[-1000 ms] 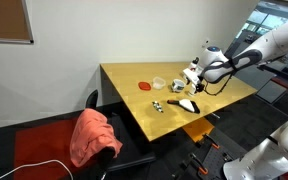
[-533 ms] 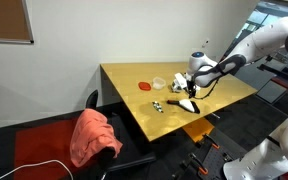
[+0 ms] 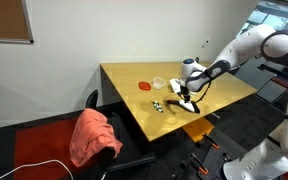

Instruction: Use the broom to sweep the sweets on the table to the right

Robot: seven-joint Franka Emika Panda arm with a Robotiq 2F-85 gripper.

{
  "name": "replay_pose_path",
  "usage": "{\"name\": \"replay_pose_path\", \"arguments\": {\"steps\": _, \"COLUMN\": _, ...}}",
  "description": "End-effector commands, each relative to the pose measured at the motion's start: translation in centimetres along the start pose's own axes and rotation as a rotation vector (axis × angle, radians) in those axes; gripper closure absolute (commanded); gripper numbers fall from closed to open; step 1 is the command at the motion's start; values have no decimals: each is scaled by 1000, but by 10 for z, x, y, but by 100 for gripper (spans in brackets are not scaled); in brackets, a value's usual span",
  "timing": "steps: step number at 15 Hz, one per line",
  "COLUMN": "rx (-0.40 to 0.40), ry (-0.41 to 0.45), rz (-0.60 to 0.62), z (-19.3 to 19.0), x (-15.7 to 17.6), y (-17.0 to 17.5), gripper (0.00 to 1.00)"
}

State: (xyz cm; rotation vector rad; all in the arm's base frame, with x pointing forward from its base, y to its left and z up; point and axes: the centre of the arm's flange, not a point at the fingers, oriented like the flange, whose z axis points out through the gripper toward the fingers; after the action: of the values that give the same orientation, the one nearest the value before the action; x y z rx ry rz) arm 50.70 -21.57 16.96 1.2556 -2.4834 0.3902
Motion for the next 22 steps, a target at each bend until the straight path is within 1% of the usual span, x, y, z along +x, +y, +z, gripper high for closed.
{"name": "replay_pose_path", "arguments": {"steps": 1, "rx": 2, "ry": -1, "rz": -2, "z": -1, "x": -1, "y": 0, "gripper": 0}}
{"name": "replay_pose_path", "arguments": {"steps": 4, "rx": 5, "ry": -1, "rz": -4, "z": -2, "x": -3, "y": 0, "gripper": 0}}
{"name": "replay_pose_path", "arguments": {"steps": 5, "rx": -5, "ry": -3, "rz": -3, "z": 0, "x": -6, "y": -5, "gripper": 0}}
{"name": "replay_pose_path", "arguments": {"steps": 9, "rx": -2, "ry": 28, "rz": 23, "z": 13, "x": -22, "y": -16, "gripper": 0}}
{"name": "replay_pose_path", "arguments": {"steps": 14, "rx": 9, "ry": 67, "rz": 35, "z": 29, "x": -39, "y": -37, "gripper": 0}}
{"name": "replay_pose_path", "arguments": {"steps": 22, "rx": -2, "ry": 111, "rz": 44, "z": 59, "x": -63, "y": -60, "gripper": 0}}
